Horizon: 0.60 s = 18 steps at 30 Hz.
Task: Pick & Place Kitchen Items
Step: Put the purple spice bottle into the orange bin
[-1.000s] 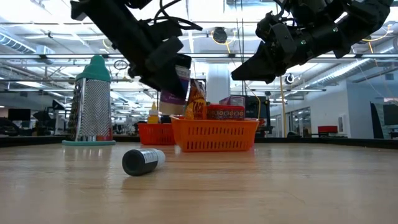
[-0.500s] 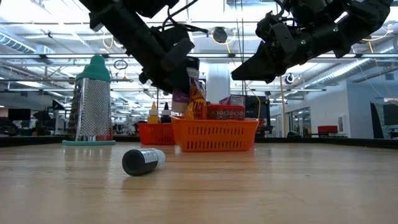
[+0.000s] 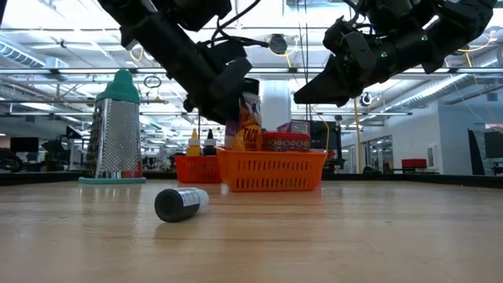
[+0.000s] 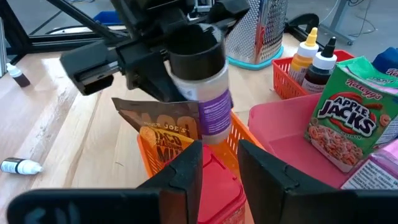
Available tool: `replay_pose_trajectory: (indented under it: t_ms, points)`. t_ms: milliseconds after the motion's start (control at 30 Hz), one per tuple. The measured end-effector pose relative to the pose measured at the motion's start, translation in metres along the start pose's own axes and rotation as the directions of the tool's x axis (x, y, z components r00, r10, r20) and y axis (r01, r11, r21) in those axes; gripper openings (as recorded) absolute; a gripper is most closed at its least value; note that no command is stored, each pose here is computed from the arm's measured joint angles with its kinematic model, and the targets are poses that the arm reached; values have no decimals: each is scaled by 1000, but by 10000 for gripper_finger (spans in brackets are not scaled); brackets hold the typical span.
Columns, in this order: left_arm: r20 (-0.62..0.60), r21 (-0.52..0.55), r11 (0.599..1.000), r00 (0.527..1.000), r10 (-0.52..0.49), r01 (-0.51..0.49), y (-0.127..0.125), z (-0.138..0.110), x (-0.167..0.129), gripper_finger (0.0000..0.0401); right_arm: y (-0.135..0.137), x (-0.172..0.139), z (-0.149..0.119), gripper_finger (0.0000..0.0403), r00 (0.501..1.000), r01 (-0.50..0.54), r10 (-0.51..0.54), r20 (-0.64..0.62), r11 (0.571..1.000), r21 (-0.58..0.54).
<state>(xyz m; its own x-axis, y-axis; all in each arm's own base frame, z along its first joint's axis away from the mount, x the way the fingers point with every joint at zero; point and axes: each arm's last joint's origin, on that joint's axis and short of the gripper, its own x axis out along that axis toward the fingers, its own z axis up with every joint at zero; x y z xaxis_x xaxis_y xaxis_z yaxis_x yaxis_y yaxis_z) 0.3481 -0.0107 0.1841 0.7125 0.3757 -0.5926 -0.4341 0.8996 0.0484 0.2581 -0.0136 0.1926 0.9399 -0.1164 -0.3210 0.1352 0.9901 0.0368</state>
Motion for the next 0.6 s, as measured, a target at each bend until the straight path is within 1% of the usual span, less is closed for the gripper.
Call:
replay_pose_trajectory:
  t_ms: [167, 300, 367, 433, 600]
  points:
    - [-2, -25, 1000, 1000, 11, -11, 6, 1, 5, 185, 0, 0, 0, 93, 1000, 0, 0, -3, 1000, 1]
    - [-37, -60, 998, 999, -32, 30, 8, -2, 9, 222, 0, 0, 0, 93, 1000, 1, -1, -3, 1000, 1]
    - [-33, -67, 997, 998, -45, 42, 8, -2, 13, 243, 0, 0, 0, 93, 1000, 1, -1, -3, 1000, 0]
    - [-51, -58, 998, 998, -29, 26, 8, -5, 14, 263, 0, 0, 0, 93, 1000, 1, -1, -3, 1000, 0]
    - [-35, -27, 999, 999, 34, -35, 10, -6, 17, 298, 0, 0, 0, 93, 1000, 1, -1, -3, 1000, -1]
